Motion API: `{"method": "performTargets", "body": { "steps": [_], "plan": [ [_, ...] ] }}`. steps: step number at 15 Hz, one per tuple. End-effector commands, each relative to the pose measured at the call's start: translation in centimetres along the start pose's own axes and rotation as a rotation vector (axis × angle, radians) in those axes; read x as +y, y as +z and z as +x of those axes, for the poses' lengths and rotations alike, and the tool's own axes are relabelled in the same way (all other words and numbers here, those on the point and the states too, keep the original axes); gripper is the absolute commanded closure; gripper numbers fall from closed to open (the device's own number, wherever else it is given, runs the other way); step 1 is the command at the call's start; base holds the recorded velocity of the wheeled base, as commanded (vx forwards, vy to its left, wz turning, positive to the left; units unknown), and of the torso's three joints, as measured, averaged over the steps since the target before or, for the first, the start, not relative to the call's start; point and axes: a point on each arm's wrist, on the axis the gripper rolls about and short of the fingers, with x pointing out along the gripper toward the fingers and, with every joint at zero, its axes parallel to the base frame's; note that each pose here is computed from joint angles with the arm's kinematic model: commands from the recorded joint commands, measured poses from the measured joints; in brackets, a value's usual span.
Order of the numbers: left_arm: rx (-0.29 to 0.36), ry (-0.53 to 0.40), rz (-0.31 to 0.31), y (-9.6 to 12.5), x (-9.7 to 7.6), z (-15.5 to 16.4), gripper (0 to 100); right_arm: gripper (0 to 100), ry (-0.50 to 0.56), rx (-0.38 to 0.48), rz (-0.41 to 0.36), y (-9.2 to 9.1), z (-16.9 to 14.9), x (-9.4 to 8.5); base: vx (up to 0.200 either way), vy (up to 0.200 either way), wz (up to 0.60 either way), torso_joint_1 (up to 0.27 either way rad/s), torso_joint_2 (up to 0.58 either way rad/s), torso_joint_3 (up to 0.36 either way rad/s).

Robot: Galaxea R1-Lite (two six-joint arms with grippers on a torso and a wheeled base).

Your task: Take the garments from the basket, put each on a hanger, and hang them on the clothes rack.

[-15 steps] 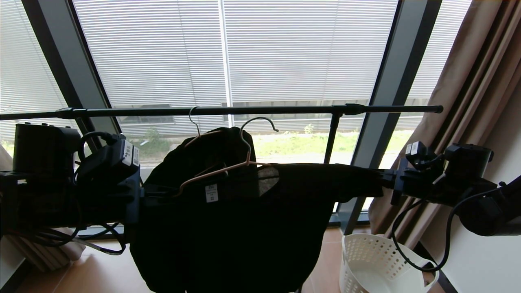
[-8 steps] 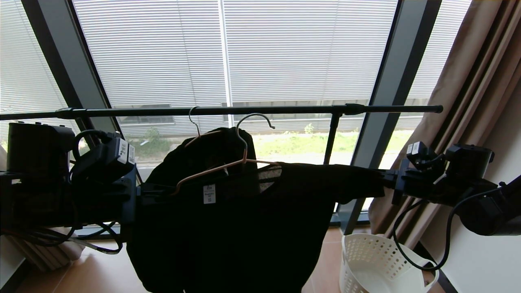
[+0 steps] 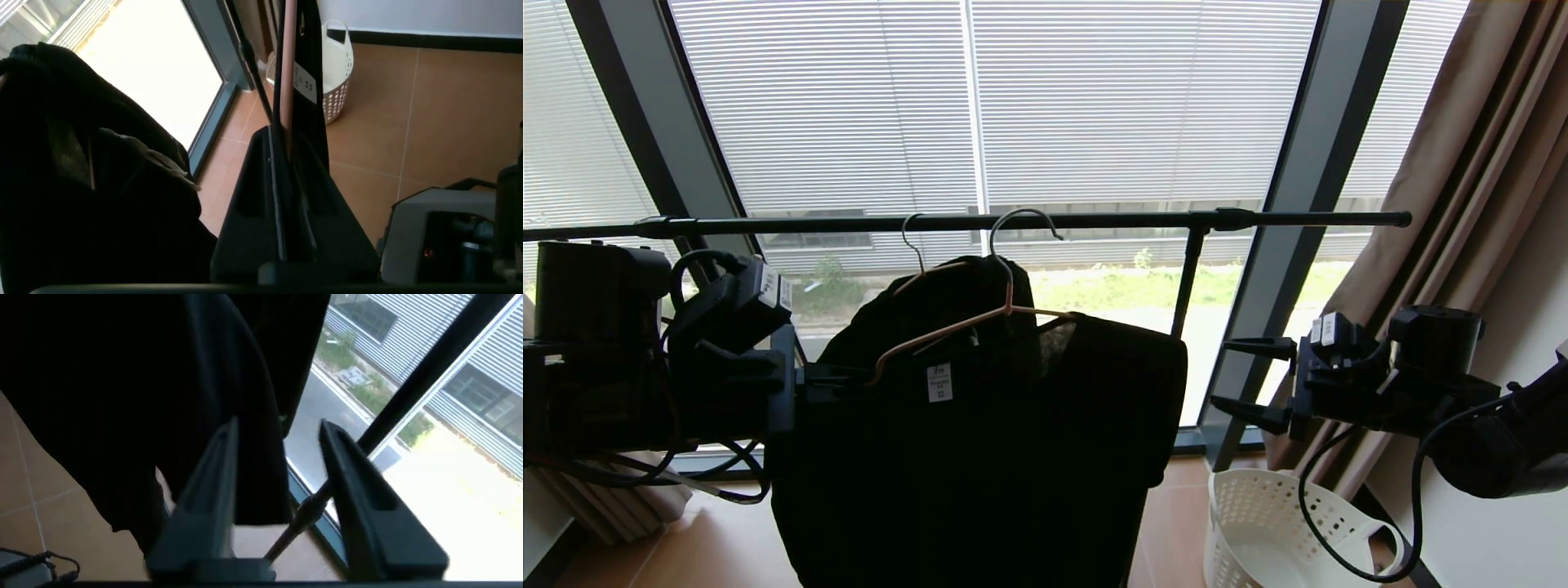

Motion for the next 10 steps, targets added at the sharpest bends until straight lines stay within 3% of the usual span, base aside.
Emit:
{"method": "performTargets", "body": {
  "steps": [1,6,8,9,10],
  "plan": [
    [-0.002,0.015,-0.022,0.1,0.3,-0.2,100,0,0.047,-0.011,-0.036,0.9,0.6,1.6,0.000,0.000,0.00,0.000,0.00,0.000],
    [0.013,0.051,-0.077,0.1,0.7,-0.3,100,0,0.076,-0.050,-0.102,4.4,0.7,4.2,0.000,0.000,0.00,0.000,0.00,0.000],
    [0.022,0.065,-0.084,0.1,0.7,-0.3,100,0,0.063,-0.044,-0.107,4.8,0.8,4.5,0.000,0.000,0.00,0.000,0.00,0.000],
    [0.072,0.113,-0.112,-0.6,1.1,0.1,100,0,-0.014,-0.009,-0.089,6.1,1.9,5.9,0.000,0.000,0.00,0.000,0.00,0.000],
    [0.075,0.114,-0.120,-0.7,1.2,0.1,100,0,-0.024,-0.004,-0.080,6.2,2.1,6.1,0.000,0.000,0.00,0.000,0.00,0.000]
  ]
}}
